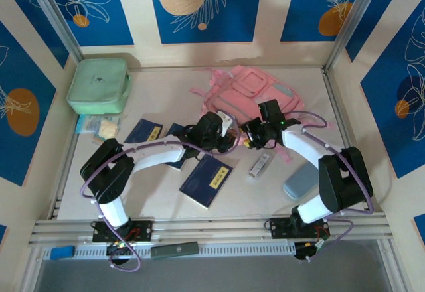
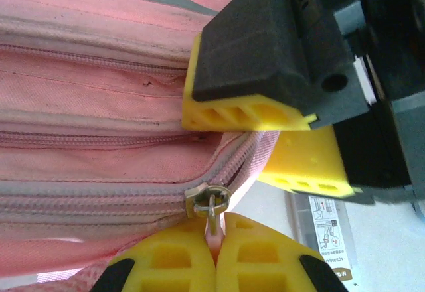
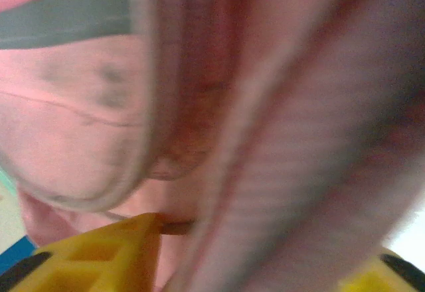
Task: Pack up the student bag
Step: Unzip the student bag at the top-center of the table.
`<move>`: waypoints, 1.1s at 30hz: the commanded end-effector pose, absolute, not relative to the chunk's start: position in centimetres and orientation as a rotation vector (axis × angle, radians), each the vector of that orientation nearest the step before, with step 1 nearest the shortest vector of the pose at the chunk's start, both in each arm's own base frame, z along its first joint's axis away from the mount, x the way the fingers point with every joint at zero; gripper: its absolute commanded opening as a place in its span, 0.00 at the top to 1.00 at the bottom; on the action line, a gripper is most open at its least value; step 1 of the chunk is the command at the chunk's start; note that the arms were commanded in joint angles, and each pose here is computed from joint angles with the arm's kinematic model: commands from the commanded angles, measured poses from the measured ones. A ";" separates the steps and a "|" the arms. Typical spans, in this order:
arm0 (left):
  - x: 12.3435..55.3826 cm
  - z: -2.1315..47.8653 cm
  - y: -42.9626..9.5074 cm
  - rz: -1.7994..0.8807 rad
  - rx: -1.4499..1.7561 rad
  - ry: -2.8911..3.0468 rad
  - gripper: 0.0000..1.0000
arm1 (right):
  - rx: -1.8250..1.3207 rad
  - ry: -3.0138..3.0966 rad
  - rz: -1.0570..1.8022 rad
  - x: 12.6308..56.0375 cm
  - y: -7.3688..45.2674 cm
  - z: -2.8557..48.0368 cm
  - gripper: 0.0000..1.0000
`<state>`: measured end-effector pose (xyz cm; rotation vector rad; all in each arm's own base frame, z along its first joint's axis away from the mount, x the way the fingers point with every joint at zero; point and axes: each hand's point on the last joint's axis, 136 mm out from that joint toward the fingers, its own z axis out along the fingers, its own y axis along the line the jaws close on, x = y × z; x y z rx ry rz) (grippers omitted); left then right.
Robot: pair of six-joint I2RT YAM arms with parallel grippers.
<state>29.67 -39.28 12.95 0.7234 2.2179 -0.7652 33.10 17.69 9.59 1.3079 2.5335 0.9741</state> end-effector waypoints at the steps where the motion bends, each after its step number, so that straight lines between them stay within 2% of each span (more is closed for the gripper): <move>1: 28.7 16.4 -40.7 -0.865 0.742 2.106 1.00 | 1.119 2.493 0.973 35.4 17.9 12.0 0.74; 3: 28.3 16.2 -39.9 -0.847 0.737 2.129 1.00 | 1.018 2.532 0.971 35.1 17.7 12.5 0.86; 6: 27.8 15.1 -37.6 -0.745 0.715 2.201 1.00 | 0.927 2.574 0.947 34.5 15.6 12.8 0.97; 8: 27.4 14.3 -36.0 -0.694 0.716 2.229 1.00 | 0.894 2.556 0.972 34.6 13.2 13.3 1.00; 13: 25.9 11.7 -33.3 -0.602 0.804 2.339 1.00 | 0.975 2.505 0.951 35.2 6.6 14.3 1.00; 16: 26.5 11.1 -33.8 -0.627 0.788 2.344 1.00 | 0.960 2.480 0.997 36.4 5.3 14.6 1.00; 18: 26.8 11.3 -35.3 -0.684 0.800 2.337 1.00 | 0.911 2.491 1.010 37.3 5.8 14.9 0.94; 19: 27.1 11.4 -36.1 -0.716 0.801 2.334 1.00 | 0.896 2.503 1.007 37.5 6.0 14.9 0.87; 21: 27.5 11.9 -37.5 -0.769 0.794 2.323 1.00 | 0.903 2.522 0.982 37.7 6.0 15.0 0.70; 24: 27.9 12.5 -38.7 -0.825 0.769 2.306 1.00 | 0.922 2.542 0.918 36.7 6.0 15.5 0.36; 25: 27.9 12.6 -39.0 -0.843 0.765 2.297 1.00 | 0.922 2.559 0.874 35.9 6.1 15.6 0.28; 28: 27.9 12.7 -39.0 -0.853 0.742 2.296 1.00 | 1.015 2.600 0.733 33.1 5.5 15.4 0.14; 33: 27.6 12.7 -38.8 -0.855 0.741 2.299 1.00 | 1.147 2.637 0.820 28.8 9.4 13.2 0.05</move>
